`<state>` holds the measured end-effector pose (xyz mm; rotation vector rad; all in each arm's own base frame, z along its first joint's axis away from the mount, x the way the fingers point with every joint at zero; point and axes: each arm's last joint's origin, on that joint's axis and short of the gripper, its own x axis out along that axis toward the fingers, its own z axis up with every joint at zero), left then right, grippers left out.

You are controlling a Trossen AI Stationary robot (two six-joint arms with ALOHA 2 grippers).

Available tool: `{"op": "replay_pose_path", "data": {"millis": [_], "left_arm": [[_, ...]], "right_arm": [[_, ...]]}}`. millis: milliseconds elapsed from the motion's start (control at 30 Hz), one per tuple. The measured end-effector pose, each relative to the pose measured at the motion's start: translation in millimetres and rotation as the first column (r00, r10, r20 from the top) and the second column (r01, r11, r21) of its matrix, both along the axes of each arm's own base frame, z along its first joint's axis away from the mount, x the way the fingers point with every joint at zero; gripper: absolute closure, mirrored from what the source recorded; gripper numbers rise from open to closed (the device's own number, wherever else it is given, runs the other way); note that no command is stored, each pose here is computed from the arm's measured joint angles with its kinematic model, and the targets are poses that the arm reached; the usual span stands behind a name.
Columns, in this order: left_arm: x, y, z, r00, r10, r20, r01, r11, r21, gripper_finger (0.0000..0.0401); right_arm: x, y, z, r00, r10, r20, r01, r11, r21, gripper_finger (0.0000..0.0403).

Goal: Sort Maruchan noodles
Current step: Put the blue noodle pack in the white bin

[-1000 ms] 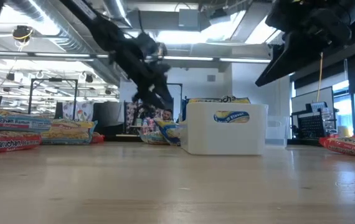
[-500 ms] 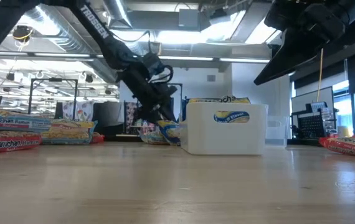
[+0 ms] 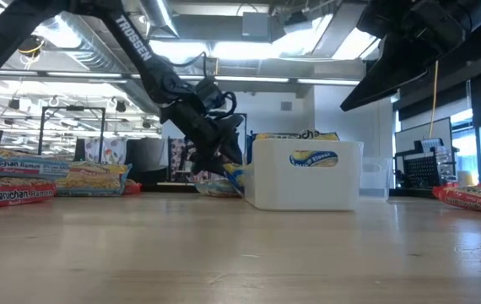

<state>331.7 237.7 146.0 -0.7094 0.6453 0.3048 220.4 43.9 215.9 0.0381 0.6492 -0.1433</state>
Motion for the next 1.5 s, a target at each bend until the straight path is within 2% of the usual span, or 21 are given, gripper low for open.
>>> {"op": "replay_pose_path", "data": {"millis": [267, 533, 600, 800, 1067, 1333, 1500], "left_arm": [[10, -17, -1, 0.992, -0.121, -0.02, 0.122, 0.99, 0.075, 0.0264], [13, -20, 0, 0.985, -0.169, -0.027, 0.172, 0.973, 0.151, 0.0376], [13, -19, 0, 0.985, -0.173, -0.029, 0.175, 0.97, 0.169, 0.0394], [12, -19, 10, 0.987, -0.154, -0.05, 0.162, 0.954, 0.253, 0.0399], [2, -32, 62, 0.989, -0.125, -0.08, 0.148, 0.879, 0.453, 0.04], [-18, -68, 117, 0.985, -0.094, -0.145, 0.161, 0.805, 0.571, 0.0401], [-29, -106, 145, 0.977, -0.134, -0.168, 0.208, 0.781, 0.589, 0.0401]], "right_arm": [[0, 0, 0, 1.0, 0.001, 0.0, -0.001, 1.0, -0.002, 0.021], [0, 0, 0, 1.0, -0.001, 0.001, 0.001, 1.0, 0.001, 0.021], [0, 0, 0, 1.0, -0.002, 0.001, 0.002, 1.0, 0.002, 0.021], [0, 0, 0, 1.0, -0.002, 0.001, 0.002, 1.0, 0.002, 0.021], [0, 0, 0, 1.0, -0.007, 0.002, 0.007, 1.0, -0.005, 0.021], [0, -1, 0, 1.0, -0.018, 0.004, 0.019, 1.0, -0.019, 0.021], [0, -1, 0, 1.0, -0.019, 0.006, 0.019, 1.0, -0.017, 0.021]]}}
